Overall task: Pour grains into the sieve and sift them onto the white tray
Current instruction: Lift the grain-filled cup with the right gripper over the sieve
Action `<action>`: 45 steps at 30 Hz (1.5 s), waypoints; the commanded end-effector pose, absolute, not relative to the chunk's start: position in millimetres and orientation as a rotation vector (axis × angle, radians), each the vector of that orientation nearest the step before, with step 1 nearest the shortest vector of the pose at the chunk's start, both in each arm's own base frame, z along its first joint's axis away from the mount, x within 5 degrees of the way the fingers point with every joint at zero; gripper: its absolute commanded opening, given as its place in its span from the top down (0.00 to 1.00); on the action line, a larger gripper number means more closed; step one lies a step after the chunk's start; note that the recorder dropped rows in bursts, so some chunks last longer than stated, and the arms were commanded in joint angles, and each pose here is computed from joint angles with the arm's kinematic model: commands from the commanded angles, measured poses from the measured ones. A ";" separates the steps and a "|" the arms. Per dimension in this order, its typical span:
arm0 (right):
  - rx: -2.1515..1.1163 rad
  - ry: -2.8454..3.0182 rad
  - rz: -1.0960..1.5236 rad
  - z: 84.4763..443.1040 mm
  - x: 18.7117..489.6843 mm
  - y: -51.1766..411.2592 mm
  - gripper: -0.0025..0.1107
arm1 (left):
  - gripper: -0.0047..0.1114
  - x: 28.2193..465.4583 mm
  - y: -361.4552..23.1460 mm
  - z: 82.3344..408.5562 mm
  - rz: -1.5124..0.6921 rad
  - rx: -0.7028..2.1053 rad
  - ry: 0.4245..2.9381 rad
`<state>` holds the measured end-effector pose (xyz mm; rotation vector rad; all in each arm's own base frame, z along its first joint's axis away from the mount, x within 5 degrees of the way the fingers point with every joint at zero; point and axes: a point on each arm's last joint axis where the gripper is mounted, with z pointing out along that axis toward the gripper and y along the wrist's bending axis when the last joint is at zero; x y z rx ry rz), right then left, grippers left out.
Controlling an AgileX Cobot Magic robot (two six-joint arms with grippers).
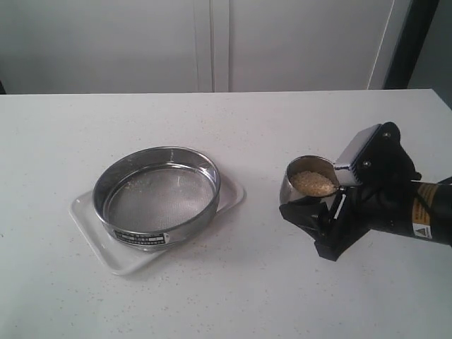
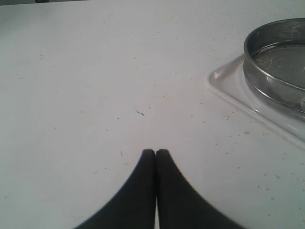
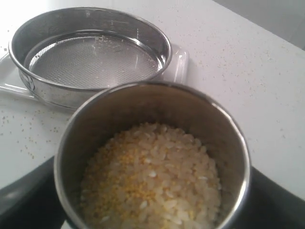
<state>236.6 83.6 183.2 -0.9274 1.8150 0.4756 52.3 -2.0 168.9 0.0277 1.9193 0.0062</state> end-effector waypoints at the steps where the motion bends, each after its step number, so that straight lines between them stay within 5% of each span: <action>1: -0.949 1.804 0.471 202.5 240.7 84.8 0.98 | 0.96 52.0 -2.3 167.2 -0.004 0.019 1.923; 31: -1.020 1.847 0.182 256.2 279.7 136.8 0.98 | 0.96 52.0 -2.3 167.2 -0.004 0.019 1.923; 45: -0.952 1.846 0.270 268.4 297.9 176.2 0.98 | 0.96 52.0 -2.3 167.2 -0.004 0.019 1.923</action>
